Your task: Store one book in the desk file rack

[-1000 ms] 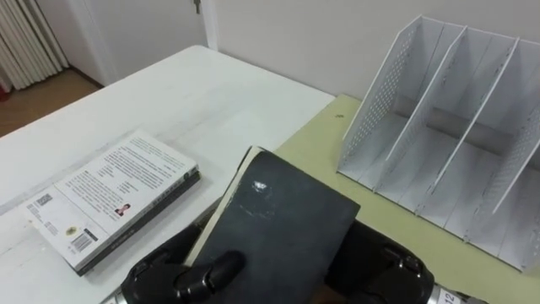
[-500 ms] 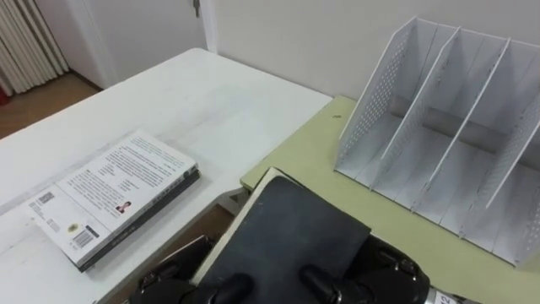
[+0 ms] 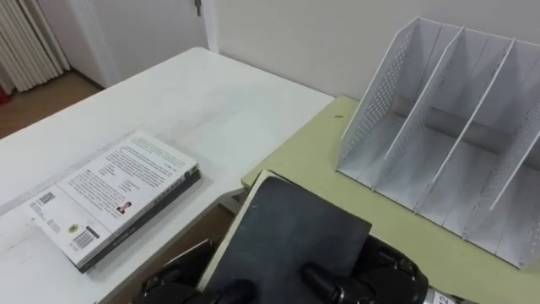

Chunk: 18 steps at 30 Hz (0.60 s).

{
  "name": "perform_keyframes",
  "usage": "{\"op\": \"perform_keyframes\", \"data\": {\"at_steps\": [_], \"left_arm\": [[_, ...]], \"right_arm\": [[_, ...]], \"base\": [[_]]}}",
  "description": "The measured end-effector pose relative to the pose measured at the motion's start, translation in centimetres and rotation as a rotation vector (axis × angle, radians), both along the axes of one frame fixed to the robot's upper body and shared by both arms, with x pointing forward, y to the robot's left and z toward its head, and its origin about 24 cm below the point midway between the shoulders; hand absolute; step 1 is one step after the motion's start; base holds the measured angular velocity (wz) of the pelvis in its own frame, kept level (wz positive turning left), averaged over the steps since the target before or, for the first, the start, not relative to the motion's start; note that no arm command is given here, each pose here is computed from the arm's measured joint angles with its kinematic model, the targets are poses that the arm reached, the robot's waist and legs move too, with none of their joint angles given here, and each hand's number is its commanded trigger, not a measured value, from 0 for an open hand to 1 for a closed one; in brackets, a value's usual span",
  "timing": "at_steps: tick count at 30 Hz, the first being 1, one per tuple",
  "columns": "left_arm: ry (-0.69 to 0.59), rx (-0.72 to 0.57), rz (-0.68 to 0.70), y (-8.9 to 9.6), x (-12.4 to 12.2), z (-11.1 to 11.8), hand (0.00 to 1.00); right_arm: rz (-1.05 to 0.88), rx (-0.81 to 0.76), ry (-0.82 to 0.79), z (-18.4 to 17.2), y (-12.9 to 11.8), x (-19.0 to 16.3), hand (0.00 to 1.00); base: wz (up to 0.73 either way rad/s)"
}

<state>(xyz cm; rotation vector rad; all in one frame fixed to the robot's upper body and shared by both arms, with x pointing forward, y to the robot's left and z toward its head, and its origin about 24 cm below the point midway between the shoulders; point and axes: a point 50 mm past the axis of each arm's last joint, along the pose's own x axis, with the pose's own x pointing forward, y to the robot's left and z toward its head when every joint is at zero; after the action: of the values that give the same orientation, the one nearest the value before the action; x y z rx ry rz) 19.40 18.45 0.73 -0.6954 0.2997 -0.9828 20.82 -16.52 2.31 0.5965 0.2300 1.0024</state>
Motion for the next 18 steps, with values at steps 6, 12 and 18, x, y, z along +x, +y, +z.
{"op": "perform_keyframes", "data": {"at_steps": [6,12,18], "left_arm": [[0.026,0.027,0.047,0.5,0.1,-0.5,0.0],[0.122,0.176,0.116,1.8,-1.0,-3.2,0.0],[0.266,0.329,0.184,2.0,-2.9,-6.6,0.0]], "right_arm": [[-0.056,-0.048,0.012,-0.1,-0.5,0.3,1.0],[-0.171,-0.12,-0.016,0.6,-2.2,1.1,1.0],[-0.335,-0.145,-0.052,2.0,-3.2,2.1,1.0]], "base": [[-0.05],[-0.01],[0.0]]}}
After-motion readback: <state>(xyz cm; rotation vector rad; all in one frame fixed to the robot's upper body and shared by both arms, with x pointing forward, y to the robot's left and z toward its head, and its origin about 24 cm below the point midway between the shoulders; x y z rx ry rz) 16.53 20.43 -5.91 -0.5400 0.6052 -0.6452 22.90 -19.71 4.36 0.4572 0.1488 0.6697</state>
